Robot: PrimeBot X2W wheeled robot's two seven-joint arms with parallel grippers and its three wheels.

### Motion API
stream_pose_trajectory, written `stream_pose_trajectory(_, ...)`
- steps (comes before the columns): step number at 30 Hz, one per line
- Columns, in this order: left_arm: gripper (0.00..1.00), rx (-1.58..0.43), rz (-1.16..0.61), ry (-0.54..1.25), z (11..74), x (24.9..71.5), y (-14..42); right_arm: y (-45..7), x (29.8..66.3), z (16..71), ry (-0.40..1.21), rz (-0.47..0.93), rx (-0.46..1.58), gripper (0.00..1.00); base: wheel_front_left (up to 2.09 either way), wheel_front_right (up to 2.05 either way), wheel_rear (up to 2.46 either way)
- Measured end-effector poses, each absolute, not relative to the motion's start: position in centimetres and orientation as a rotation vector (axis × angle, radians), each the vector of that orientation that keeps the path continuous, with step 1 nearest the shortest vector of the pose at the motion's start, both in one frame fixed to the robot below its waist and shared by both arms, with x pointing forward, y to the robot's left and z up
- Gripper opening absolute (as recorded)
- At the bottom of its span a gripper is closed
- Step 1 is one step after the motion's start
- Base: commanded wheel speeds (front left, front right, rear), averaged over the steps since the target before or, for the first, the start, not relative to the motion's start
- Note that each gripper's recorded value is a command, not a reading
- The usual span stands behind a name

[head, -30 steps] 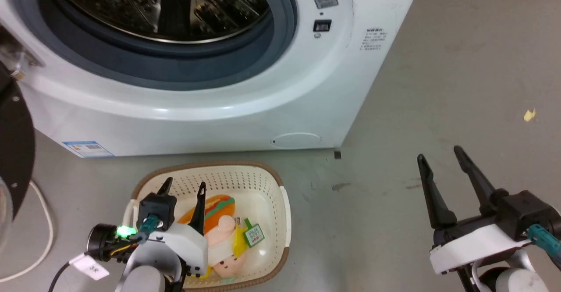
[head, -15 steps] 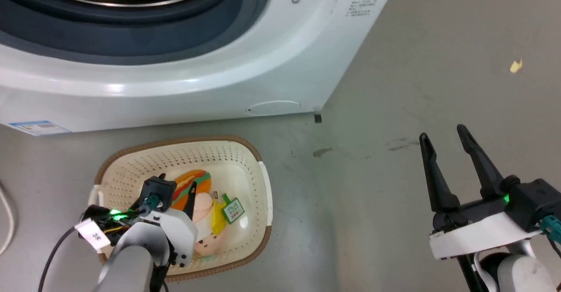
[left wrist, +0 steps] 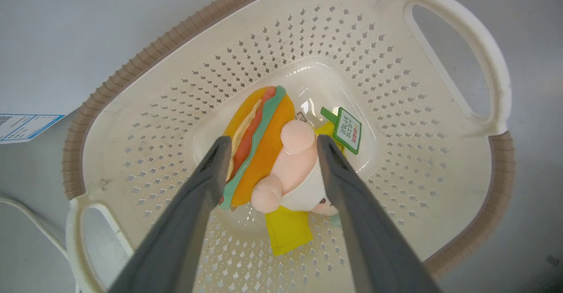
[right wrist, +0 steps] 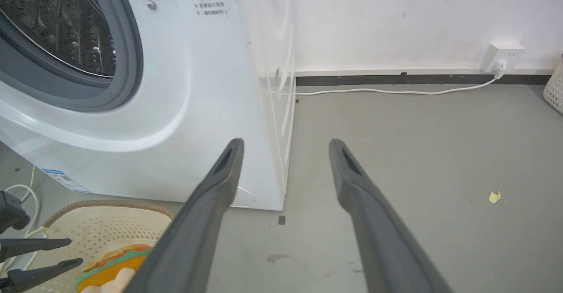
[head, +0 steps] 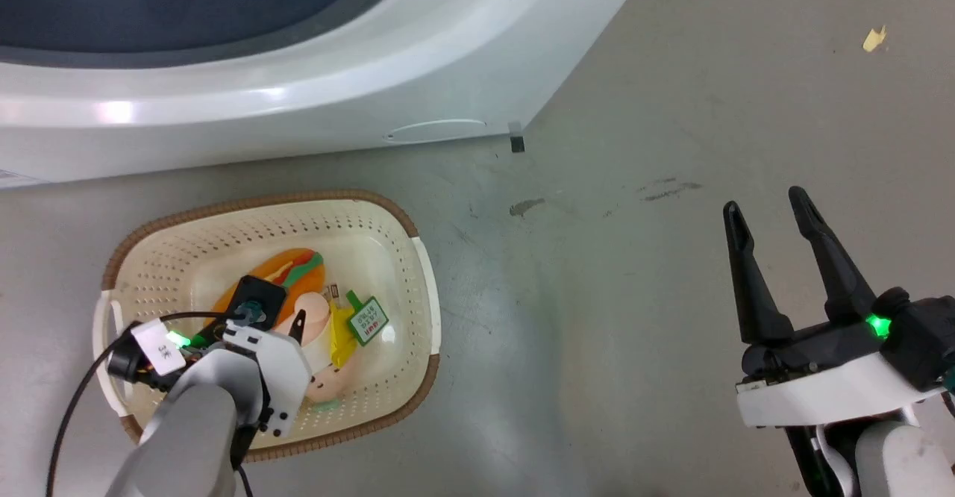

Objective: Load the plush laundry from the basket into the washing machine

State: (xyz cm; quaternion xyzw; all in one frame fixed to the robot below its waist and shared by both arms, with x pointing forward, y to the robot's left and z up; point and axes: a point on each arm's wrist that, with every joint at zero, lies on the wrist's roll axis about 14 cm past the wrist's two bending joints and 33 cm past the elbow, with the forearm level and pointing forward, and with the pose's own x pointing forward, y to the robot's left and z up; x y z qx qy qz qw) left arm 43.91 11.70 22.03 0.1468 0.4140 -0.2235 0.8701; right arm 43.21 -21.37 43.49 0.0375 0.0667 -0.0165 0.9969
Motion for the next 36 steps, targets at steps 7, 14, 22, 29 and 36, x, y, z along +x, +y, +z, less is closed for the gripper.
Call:
stream_pose_trajectory(7,1.00,0.349,-0.525,0.939,19.0,43.5,11.4,-21.8,43.7,42.0,0.156,-0.049,0.083,1.00,0.00,0.00,0.00)
stream_pose_trajectory(14,1.00,0.403,-0.574,1.019,15.9,43.3,11.8,-22.2,44.2,40.6,0.171,-0.060,0.088,1.00,0.00,0.00,0.00)
stream_pose_trajectory(22,1.00,0.463,-0.601,1.110,12.6,43.1,12.7,-22.6,44.6,39.0,0.191,-0.073,0.087,1.00,0.00,0.00,0.00)
stream_pose_trajectory(29,1.00,0.488,-0.617,1.171,9.9,42.9,13.0,-23.0,44.8,37.7,0.209,-0.089,0.098,1.00,0.00,0.00,0.00)
stream_pose_trajectory(36,1.00,0.520,-0.643,1.225,7.3,42.6,13.1,-23.4,45.0,36.4,0.221,-0.100,0.097,1.00,0.00,0.00,0.00)
